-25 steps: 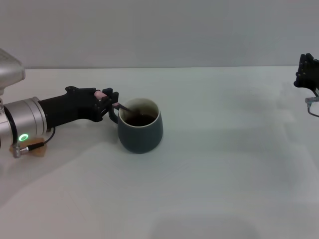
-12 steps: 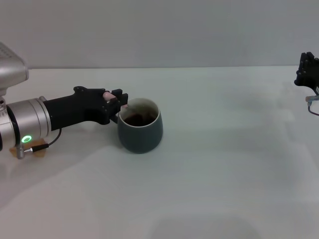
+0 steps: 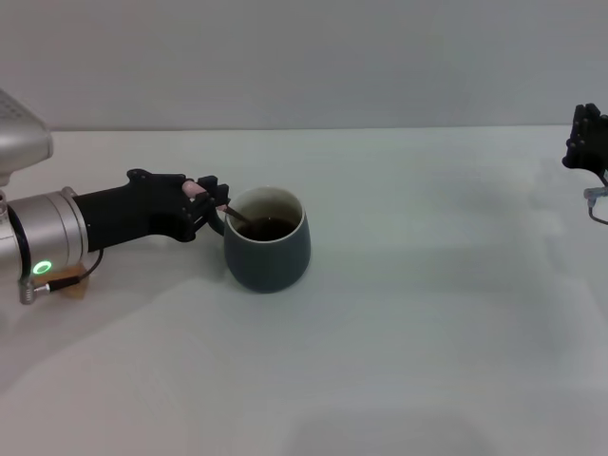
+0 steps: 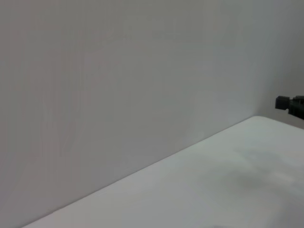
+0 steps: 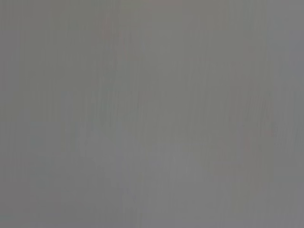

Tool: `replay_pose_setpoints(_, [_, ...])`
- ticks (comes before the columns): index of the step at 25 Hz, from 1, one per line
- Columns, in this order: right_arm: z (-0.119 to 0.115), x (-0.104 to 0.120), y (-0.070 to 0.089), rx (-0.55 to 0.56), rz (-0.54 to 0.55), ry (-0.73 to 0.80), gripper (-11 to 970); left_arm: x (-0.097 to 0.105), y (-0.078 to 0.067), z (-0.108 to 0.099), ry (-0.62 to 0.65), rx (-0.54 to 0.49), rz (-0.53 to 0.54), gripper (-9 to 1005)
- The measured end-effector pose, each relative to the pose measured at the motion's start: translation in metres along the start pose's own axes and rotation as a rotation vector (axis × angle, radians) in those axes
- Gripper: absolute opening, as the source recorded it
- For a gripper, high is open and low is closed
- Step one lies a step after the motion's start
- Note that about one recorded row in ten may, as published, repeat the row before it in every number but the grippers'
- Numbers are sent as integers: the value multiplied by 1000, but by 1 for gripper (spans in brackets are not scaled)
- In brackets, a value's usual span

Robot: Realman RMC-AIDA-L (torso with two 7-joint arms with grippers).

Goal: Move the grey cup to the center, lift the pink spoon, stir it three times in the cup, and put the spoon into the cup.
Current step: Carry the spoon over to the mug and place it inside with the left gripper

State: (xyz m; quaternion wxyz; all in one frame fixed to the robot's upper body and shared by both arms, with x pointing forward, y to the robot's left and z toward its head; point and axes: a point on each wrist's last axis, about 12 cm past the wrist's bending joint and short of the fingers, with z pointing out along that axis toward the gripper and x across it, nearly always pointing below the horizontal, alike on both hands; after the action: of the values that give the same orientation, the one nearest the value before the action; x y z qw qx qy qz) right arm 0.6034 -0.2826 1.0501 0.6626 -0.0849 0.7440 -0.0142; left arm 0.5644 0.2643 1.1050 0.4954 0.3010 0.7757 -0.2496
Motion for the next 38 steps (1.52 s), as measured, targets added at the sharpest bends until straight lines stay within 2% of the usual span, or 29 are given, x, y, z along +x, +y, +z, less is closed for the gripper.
replay_pose_setpoints(6, [-2,2,-1,1,-1,4,51,-1,0,0,4,1,6,178])
replay_pose_setpoints(9, [-2,2,-1,1,-1,5,51,-4,-6,-8,3,25,23,178])
replay_pose_setpoints(17, [-4,4,0,-2,-2,10,50,-5,-16,-9,17,52,32,181])
replay_pose_setpoints(19, [-4,5,0,-4,-4,10,50,-4,-23,-6,17,66,40,181])
replay_pose_setpoints(25, [-5,5,1,-6,-4,8,51,-9,-29,3,3,83,47,183])
replay_pose_setpoints(28, [-7,5,0,-2,0,4,51,-10,-33,15,17,67,72,184])
replay_pose_setpoints(31, [-7,5,-1,-1,0,5,51,-11,-34,18,20,61,78,185])
replay_pose_setpoints(33, [-9,6,-1,1,2,6,51,-14,-33,29,24,25,96,185])
replay_pose_setpoints(38, [-9,6,-2,4,4,3,50,-17,-25,32,24,-21,105,186])
